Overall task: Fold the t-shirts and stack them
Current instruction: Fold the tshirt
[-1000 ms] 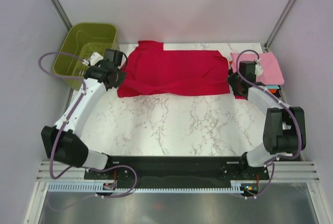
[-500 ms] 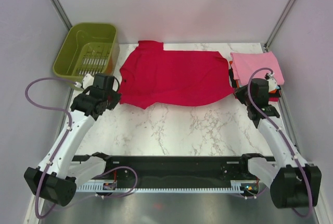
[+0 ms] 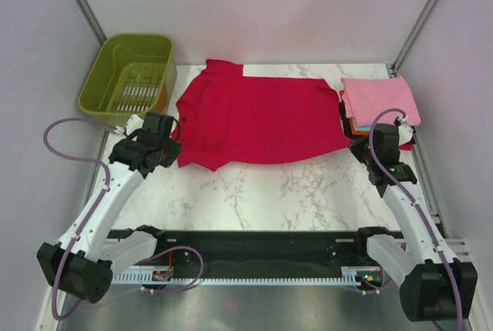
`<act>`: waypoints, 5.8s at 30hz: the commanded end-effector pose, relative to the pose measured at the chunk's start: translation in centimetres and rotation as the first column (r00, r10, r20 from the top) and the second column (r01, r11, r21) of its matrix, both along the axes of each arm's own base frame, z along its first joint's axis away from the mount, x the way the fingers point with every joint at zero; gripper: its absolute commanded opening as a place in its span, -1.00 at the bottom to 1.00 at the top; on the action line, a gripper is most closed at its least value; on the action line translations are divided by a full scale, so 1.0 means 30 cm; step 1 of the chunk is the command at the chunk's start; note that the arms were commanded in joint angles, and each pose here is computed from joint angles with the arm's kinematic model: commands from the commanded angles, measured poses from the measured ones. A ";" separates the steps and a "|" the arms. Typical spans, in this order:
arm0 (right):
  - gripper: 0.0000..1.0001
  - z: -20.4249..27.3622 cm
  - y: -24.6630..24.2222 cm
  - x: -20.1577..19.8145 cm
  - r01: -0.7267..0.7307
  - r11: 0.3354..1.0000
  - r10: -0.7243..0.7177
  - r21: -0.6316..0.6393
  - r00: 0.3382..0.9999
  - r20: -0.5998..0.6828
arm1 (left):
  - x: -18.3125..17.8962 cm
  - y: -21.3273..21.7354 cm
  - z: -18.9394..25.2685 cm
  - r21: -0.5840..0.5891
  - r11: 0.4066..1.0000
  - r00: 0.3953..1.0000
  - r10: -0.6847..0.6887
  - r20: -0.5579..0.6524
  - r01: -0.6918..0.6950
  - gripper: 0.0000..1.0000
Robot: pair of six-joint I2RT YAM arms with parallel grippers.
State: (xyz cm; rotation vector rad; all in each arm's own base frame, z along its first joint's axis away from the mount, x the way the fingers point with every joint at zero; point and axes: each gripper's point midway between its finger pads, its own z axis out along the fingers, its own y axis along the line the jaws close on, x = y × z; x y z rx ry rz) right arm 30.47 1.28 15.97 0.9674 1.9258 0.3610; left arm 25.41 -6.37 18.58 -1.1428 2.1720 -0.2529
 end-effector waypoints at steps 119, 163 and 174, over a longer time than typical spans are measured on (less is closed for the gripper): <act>-1.00 -0.407 0.112 0.293 0.096 0.993 -0.082 0.062 0.975 -0.206 | 0.412 0.013 -0.456 0.042 0.994 0.993 0.103 -0.050 -0.101 0.43; -1.00 -0.249 0.034 0.198 0.149 0.989 -0.146 0.013 0.983 -0.110 | 0.311 0.032 -0.476 -0.120 0.976 0.983 0.173 -0.064 -0.179 -0.96; -1.00 -0.228 0.023 0.214 0.150 0.989 -0.148 0.000 0.981 -0.124 | 0.237 0.166 -0.304 -0.029 0.952 0.946 0.307 0.102 -0.306 -0.96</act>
